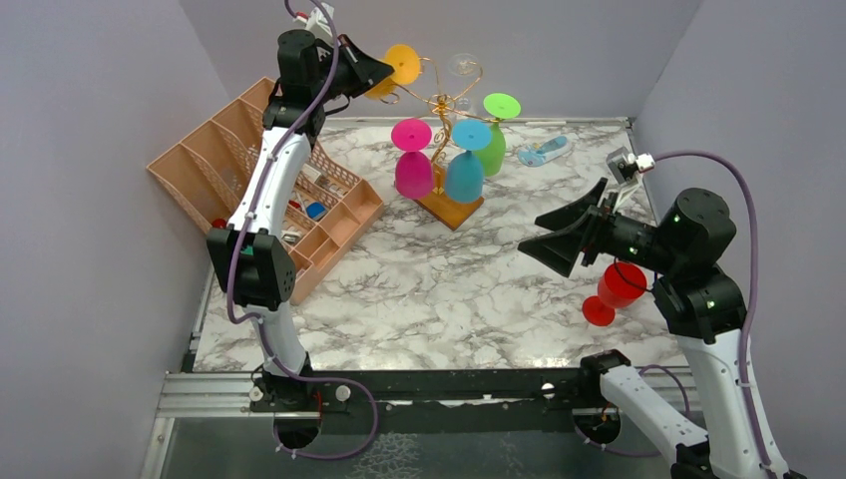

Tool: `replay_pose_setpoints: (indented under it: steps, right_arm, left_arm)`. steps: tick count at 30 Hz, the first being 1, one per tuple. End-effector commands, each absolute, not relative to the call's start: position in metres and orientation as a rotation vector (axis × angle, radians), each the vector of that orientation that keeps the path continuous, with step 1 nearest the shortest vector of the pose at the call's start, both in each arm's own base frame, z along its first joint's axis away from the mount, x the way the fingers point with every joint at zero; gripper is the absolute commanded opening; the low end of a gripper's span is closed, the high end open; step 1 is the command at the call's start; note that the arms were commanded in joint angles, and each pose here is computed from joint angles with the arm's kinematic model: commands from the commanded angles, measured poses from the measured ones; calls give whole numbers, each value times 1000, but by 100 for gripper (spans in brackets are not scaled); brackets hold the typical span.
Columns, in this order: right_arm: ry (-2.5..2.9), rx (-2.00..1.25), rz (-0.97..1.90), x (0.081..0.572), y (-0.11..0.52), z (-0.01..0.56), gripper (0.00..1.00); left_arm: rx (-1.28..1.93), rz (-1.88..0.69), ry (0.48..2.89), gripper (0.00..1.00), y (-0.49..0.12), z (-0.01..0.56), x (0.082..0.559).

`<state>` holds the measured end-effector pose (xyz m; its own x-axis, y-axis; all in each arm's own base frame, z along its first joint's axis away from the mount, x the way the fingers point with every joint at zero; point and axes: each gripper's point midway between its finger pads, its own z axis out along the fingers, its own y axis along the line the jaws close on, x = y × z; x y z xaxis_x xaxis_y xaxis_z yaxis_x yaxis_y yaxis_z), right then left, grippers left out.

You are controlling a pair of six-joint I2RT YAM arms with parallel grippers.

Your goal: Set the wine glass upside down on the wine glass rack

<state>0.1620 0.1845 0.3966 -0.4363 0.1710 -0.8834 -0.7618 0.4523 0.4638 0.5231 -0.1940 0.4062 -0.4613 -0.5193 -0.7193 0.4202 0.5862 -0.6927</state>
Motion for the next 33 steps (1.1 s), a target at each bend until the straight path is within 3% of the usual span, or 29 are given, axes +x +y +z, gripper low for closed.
replay_pose_setpoints:
  steps: [1,33]
  right_arm:
    - [1699,-497,1161,163,184,398,100]
    - [1712,-481,1155,168,184,391,100]
  left_arm:
    - [-18,-1119,1696,0,-202,422,520]
    - [-31,-1303,1722,0,-251,409,520]
